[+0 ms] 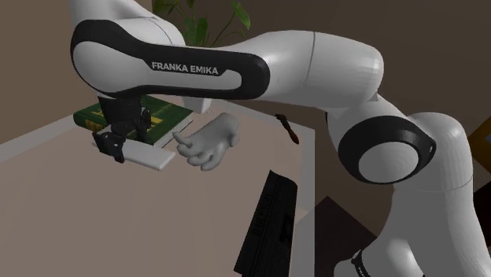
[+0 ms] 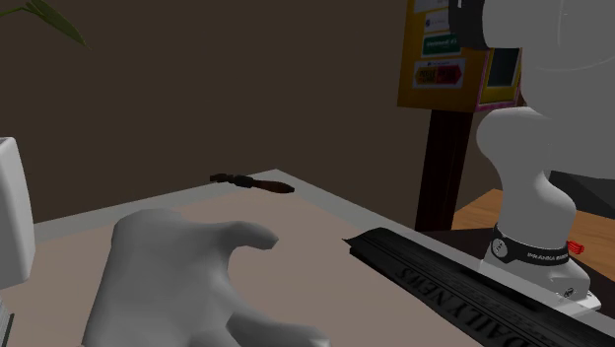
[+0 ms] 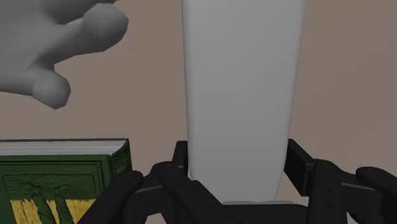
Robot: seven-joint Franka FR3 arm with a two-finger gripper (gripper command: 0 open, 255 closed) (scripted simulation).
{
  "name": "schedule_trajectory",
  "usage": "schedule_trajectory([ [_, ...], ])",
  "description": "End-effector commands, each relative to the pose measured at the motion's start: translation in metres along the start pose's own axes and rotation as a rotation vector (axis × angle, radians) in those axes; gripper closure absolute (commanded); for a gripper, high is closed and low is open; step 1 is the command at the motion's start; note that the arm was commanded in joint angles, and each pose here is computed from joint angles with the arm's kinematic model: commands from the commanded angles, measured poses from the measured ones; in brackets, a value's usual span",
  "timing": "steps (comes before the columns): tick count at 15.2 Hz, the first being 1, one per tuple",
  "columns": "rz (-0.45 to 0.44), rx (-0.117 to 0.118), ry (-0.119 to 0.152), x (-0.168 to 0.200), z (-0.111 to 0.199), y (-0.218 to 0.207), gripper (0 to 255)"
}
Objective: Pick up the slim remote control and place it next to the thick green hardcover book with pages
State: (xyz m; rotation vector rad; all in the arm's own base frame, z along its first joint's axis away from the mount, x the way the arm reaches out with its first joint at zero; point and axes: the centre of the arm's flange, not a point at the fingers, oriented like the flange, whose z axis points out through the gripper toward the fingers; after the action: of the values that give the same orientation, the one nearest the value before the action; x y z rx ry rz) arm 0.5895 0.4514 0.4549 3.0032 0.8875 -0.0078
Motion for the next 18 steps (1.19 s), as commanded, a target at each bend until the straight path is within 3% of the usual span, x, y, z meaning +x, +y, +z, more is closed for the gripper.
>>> schedule_trajectory([
  [1, 0.001, 0.000, 0.000, 0.007, 0.007, -0.010, 255],
  [18, 0.001, 0.000, 0.000, 0.007, 0.097, -0.010, 255],
])
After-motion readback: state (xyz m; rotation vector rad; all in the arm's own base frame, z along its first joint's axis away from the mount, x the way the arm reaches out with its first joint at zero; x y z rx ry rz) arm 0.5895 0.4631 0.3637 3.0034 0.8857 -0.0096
